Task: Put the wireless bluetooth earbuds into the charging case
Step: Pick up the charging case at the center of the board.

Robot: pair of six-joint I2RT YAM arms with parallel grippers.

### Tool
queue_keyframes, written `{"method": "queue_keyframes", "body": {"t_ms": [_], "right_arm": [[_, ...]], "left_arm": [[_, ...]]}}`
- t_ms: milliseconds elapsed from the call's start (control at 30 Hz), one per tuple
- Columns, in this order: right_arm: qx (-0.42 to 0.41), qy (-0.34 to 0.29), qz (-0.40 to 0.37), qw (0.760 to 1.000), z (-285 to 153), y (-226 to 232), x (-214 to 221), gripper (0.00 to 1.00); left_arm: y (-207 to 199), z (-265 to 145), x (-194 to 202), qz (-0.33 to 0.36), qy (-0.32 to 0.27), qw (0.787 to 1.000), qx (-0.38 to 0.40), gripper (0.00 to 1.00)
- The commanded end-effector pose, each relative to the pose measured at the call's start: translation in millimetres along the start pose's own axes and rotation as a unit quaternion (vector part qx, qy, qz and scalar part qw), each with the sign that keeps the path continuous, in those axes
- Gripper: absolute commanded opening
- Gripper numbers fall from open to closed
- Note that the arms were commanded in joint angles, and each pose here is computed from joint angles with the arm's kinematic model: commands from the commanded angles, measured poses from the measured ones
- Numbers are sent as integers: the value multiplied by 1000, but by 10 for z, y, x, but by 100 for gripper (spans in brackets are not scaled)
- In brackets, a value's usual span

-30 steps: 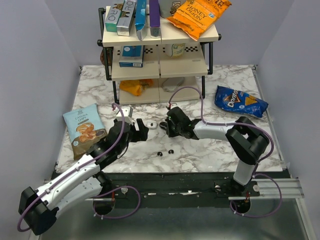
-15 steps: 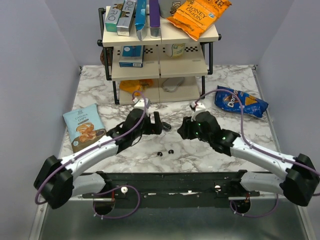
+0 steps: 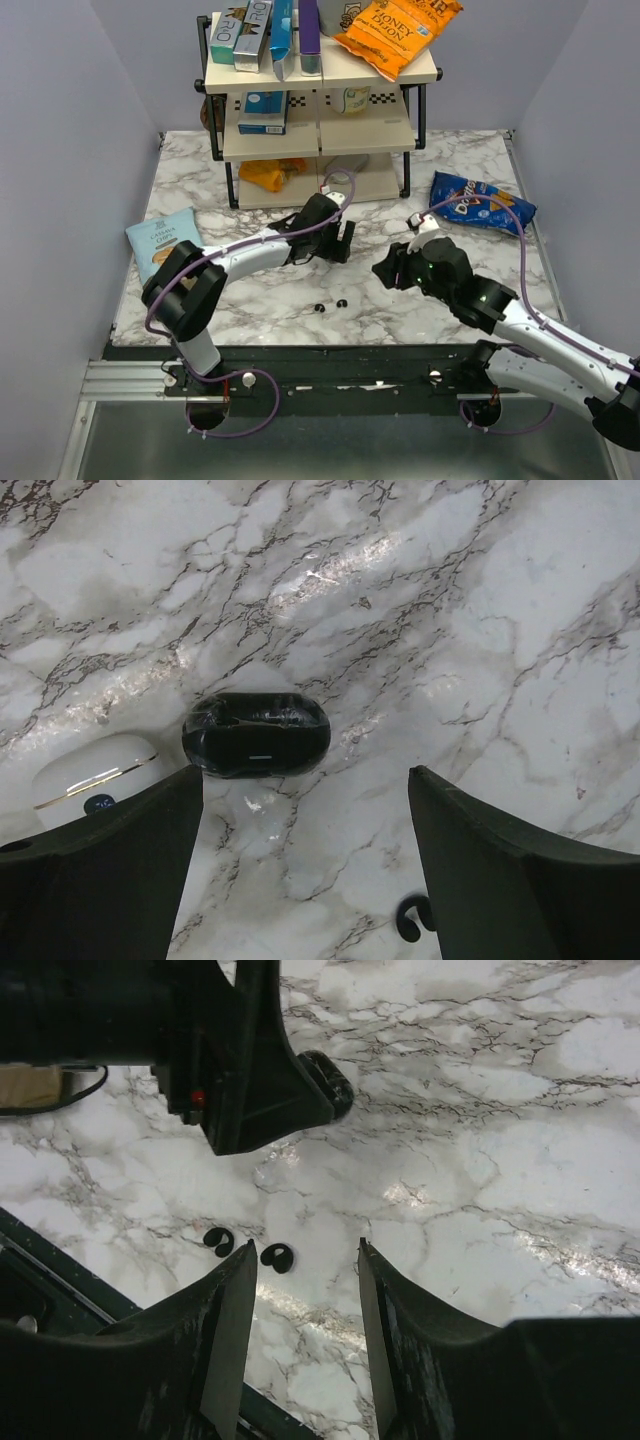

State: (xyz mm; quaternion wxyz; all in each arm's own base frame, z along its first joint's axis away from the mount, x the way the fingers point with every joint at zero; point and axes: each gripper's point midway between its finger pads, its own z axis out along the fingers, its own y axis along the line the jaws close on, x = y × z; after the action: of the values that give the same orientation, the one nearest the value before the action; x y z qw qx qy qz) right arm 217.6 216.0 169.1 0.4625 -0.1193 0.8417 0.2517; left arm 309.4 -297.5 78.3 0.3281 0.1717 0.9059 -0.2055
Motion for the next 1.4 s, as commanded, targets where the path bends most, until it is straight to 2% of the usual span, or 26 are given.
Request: {"method": "queue_keyframes", "body": {"t_ms": [0, 200, 367, 500, 1033, 1367], "right_arm": [[-7, 13, -4, 1000, -79, -33, 127, 54], [-5, 16, -6, 1000, -108, -66, 177, 54], [-5, 22, -3, 1000, -112, -82, 249, 54], [-8, 28, 2, 1000, -110, -76, 290, 54], [-2, 28, 1, 1000, -153, -127, 328, 54], [5, 26, 1, 1000, -222, -184, 366, 54]], "left_arm": [[6, 84, 68, 47, 40, 998, -11, 88], [143, 173, 45, 57, 44, 996, -51, 88], [230, 190, 77, 54, 45, 995, -73, 95], [245, 213, 85, 61, 48, 994, -76, 96], [254, 383, 205, 83, 75, 992, -66, 86], [334, 400, 325, 107, 98, 986, -82, 87]]}}
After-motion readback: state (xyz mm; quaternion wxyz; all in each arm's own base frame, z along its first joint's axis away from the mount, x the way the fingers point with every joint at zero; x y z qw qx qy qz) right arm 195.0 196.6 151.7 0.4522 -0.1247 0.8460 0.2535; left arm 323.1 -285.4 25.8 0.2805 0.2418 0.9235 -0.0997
